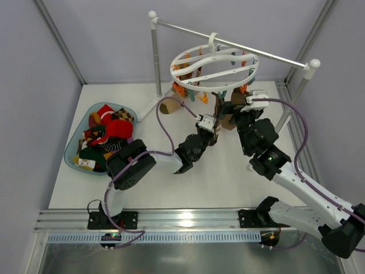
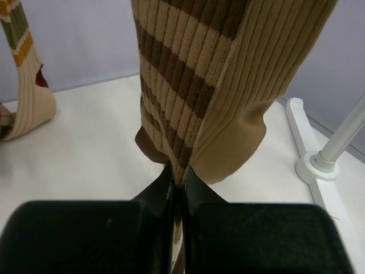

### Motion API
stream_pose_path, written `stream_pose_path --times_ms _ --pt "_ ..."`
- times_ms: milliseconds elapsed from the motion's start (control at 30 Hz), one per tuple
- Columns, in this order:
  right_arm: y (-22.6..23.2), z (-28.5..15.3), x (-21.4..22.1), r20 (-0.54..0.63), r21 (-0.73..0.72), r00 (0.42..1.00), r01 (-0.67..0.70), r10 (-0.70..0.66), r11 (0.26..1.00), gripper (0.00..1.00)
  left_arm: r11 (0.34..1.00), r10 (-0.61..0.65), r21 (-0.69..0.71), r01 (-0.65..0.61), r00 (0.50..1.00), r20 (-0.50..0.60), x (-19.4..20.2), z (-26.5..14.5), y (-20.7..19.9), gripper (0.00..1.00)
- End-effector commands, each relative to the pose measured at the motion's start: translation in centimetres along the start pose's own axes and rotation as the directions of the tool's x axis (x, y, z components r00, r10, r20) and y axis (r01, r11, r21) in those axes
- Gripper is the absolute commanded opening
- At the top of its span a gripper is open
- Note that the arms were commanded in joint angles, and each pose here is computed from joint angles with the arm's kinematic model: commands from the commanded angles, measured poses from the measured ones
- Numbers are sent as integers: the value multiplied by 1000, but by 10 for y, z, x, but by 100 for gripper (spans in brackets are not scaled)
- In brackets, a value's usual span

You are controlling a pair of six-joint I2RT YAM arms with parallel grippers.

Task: Remove the socks clipped to the hanger

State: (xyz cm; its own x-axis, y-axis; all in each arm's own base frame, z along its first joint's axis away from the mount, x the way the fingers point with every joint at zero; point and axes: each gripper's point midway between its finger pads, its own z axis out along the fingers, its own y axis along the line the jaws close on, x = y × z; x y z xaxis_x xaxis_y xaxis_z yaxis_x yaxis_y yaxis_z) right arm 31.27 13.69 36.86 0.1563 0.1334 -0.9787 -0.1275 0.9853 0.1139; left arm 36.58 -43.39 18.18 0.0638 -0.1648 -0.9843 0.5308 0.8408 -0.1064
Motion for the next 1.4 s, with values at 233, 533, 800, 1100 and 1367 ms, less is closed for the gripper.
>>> stream_pose_path --times_ms 233,533,800,1100,1367 --pt "27 47 -24 1 -2 996 89 -89 996 100 999 -32 25 29 994 109 -59 -14 0 0" --pt "34 57 -29 12 -20 992 125 -125 992 100 1000 -10 22 8 996 90 -56 -13 0 0" --pt "38 60 -22 -7 -47 992 123 -123 991 100 1000 -11 26 9 997 83 -56 -18 2 0" --pt "35 71 -15 -19 -63 991 131 -132 989 63 999 -31 42 27 995 92 -59 -22 1 0" --pt "36 71 -13 -25 -78 988 147 -149 986 4 997 -45 58 40 995 88 -58 -23 -2 0"
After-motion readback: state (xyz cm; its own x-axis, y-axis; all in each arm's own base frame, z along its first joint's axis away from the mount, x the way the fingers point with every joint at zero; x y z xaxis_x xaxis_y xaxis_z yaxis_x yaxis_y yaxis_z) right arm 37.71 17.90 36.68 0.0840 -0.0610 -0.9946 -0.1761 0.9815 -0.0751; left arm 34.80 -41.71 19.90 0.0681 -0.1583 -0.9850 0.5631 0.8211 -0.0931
